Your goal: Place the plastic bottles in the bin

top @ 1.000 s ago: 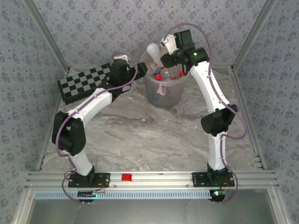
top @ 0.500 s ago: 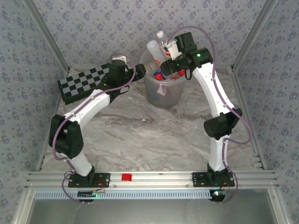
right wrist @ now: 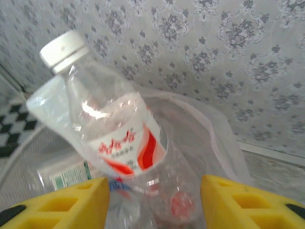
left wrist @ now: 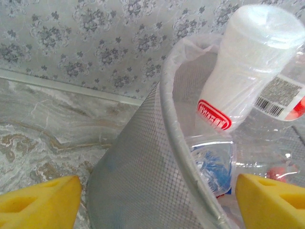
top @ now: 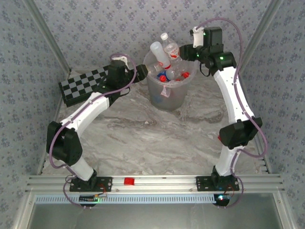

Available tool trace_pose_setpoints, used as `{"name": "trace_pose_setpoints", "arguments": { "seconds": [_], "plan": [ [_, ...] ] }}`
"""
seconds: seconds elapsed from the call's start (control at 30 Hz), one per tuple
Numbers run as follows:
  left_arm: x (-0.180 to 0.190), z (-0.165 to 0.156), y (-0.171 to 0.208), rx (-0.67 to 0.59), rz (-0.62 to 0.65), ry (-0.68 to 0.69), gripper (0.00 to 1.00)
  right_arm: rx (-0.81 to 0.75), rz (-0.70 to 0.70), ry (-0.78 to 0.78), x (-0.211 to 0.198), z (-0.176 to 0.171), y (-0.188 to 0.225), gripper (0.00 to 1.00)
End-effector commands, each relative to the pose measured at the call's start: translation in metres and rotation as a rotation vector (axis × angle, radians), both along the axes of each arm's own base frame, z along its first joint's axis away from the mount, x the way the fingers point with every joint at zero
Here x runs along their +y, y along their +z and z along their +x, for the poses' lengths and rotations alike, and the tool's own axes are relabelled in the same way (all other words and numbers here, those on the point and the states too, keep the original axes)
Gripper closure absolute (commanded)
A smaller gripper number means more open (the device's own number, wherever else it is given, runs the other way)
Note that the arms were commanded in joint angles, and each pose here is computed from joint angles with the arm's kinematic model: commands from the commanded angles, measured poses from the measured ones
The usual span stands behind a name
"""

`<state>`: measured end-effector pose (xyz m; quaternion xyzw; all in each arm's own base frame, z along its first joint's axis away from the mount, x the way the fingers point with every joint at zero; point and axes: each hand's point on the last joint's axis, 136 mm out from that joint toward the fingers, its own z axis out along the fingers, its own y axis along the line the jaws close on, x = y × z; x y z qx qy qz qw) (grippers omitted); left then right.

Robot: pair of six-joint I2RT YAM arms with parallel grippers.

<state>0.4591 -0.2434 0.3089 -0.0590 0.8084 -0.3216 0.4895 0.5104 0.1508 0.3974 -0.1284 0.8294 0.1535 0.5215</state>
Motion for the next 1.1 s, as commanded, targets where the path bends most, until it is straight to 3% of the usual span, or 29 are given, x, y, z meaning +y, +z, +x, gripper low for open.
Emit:
{"name": "trace_pose_setpoints", "arguments": {
  "seconds": [0.0,0.1,0.33,0.5,0.63,0.87,1.07],
  "plan": [
    [0.002,0.004,0.059,-0.138,-0.054,0.009,0.16,-0.065,0.188,0.058,0.010,0.024,0.019,0.46],
    [0.004,0.019,0.077,-0.184,-0.095,0.053,0.17,-0.077,0.250,0.041,0.007,0.041,0.019,0.38],
    [-0.004,0.065,0.084,-0.158,-0.191,0.080,0.18,-0.024,0.312,0.115,0.023,0.057,0.005,0.31],
    [-0.017,0.085,0.069,-0.101,-0.166,0.054,0.19,0.018,0.300,0.229,0.042,0.046,-0.012,0.20],
    [-0.022,0.092,0.044,-0.047,-0.152,0.048,0.18,0.062,0.264,0.273,0.053,0.037,-0.034,0.16],
    [-0.020,0.088,0.013,0.013,-0.127,0.043,0.18,0.163,0.204,0.333,0.073,0.025,-0.079,0.18],
    [-0.014,0.076,0.001,0.034,-0.123,0.039,0.18,0.158,0.152,0.290,0.070,0.025,-0.082,0.34]
  ]
}}
